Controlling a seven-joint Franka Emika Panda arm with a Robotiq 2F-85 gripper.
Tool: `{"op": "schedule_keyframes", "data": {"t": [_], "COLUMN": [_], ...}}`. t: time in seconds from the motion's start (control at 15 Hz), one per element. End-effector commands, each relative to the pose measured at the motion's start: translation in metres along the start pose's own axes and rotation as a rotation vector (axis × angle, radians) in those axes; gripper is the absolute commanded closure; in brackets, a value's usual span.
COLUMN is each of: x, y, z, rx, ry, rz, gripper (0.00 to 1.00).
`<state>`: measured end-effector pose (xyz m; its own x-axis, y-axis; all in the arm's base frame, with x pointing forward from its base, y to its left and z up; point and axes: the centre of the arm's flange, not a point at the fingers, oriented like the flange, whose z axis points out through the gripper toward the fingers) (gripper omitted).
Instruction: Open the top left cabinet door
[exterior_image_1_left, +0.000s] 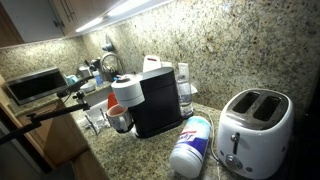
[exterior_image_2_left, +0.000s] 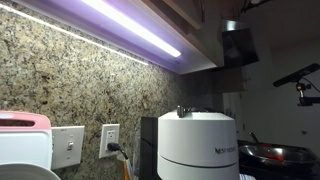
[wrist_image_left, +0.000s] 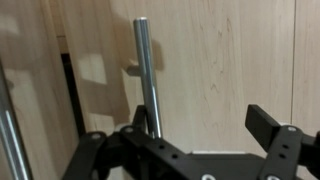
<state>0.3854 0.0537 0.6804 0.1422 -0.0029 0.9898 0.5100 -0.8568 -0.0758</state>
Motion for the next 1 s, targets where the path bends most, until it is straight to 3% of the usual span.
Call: {"op": "schedule_keyframes", "data": {"t": [0.0, 0.27, 0.93], "x": [-0.042, -0.062, -0.079], "y": [-0.056, -0.081, -0.118], "z": [-0.007, -0.021, -0.038], "rx": [0.084, 0.071, 0.12], "ry": [-0.134, -0.168, -0.117], "rz": [0.007, -0.067, -0.121], "gripper": [0.0, 0.0, 0.0]}}
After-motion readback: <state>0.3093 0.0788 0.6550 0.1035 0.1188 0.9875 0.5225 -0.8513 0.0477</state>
